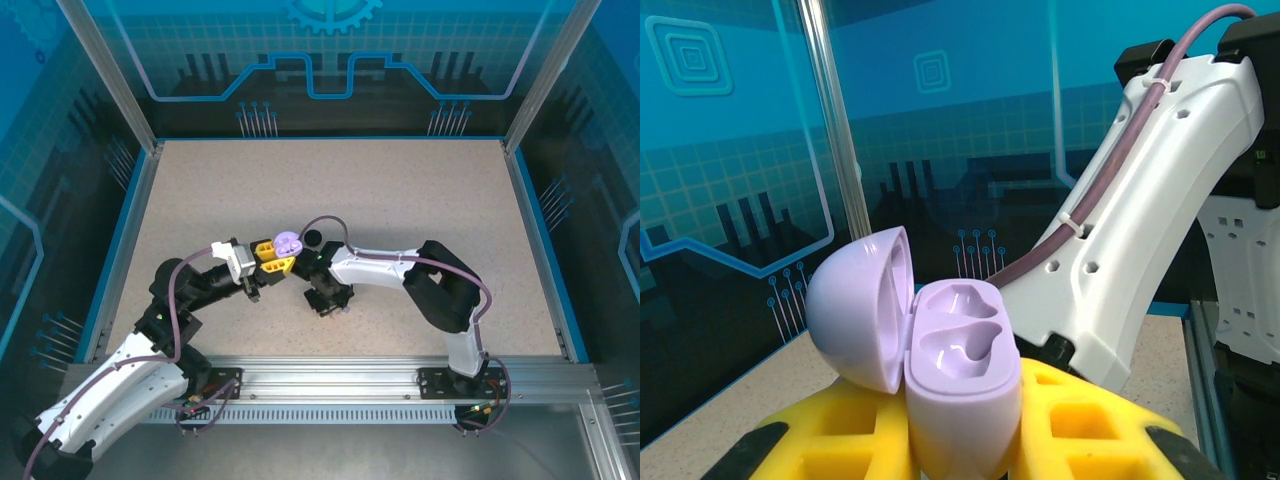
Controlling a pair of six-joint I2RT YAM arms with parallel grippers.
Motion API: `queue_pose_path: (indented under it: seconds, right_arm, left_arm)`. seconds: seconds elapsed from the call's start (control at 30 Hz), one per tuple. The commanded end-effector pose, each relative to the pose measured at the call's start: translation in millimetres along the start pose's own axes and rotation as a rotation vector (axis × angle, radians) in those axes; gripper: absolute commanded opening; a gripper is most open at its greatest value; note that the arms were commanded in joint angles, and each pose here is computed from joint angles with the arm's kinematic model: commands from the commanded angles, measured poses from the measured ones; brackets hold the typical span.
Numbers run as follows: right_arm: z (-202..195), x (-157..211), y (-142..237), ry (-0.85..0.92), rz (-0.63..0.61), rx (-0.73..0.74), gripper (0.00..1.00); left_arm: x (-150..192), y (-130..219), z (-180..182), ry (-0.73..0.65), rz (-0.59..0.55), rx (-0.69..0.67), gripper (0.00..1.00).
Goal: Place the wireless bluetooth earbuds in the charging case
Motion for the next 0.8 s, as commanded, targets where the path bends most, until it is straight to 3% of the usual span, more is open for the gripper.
queue_pose_path:
  seconds: [0.0,0.23,0.47,0.6,0.77]
  right_arm:
    - [-6,5,10,0.002,-0.027,-0.031,0.22]
    - [-34,-5,70,0.018,-0.248,-0.123,0.21]
    - [-76,0,180,0.049,-0.605,-0.297,0.21]
    - [-81,13,252,0.179,-0.829,-0.365,0.21]
    - [-74,25,311,0.325,-0.980,-0.400,0.21]
  left_arm:
    - [1,0,1,-0.016,-0.001,-0.010,0.07]
    - [5,-4,2,-0.002,0.006,-0.007,0.07]
    - [13,-15,3,0.044,0.008,0.032,0.07]
    - [16,-24,3,0.073,0.009,0.067,0.07]
    - [20,-34,3,0.112,0.010,0.111,0.07]
Point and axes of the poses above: each hand's point on the last joint's axis, 136 mm out from that joint toward the fingers, its own y axis back along the fingers, its own z axis along the line the jaws close on, x = y × z, the point moved 4 cm from there along y, back along the fingers
